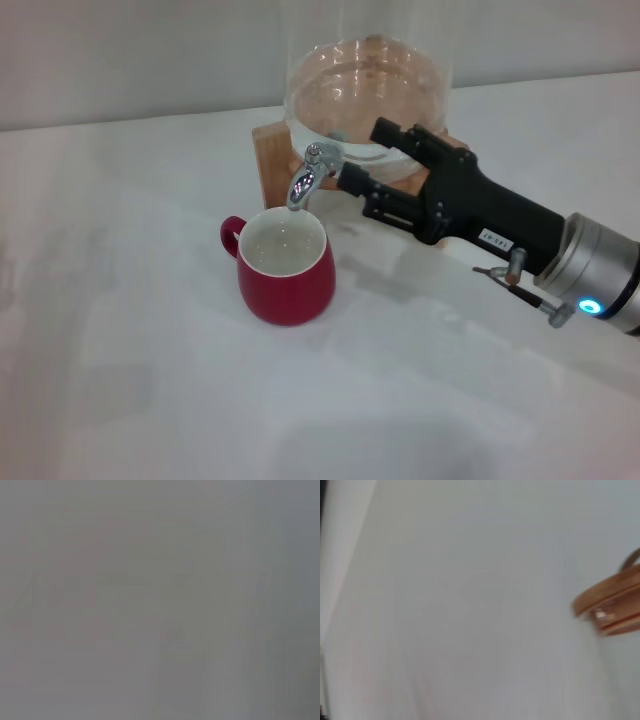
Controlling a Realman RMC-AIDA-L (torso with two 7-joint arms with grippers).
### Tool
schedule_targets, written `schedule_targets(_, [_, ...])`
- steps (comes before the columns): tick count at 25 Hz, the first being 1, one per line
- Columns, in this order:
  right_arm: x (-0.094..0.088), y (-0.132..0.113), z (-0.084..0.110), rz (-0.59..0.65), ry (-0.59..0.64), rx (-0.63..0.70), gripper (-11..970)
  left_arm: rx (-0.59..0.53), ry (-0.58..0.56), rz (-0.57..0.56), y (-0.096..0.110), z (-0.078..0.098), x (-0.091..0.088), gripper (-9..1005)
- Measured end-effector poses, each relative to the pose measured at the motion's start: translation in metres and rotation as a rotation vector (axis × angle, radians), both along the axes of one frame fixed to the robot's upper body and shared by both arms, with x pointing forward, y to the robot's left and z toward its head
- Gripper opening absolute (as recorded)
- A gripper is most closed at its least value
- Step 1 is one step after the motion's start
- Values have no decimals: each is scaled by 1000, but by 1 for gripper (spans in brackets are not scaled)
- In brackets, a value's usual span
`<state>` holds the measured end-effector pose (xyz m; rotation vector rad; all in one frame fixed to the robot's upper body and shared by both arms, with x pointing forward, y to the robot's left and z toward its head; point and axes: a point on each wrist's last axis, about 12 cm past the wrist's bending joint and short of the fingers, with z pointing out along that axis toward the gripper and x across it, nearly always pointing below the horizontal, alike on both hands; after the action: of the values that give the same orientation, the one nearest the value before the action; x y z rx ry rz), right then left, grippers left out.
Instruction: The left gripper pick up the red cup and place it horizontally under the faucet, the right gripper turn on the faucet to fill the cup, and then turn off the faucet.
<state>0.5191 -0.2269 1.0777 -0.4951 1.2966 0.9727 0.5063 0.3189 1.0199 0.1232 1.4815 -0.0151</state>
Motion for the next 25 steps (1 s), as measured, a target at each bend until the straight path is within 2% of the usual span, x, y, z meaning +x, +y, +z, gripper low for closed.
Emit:
schedule_targets(11, [6, -19, -3, -79, 14, -18, 870, -2, -3, 5, 1, 0, 0, 515])
schedule_targets(25, [8, -31, -3, -116, 20, -29, 870, -4, -3, 17, 3, 0, 0, 515])
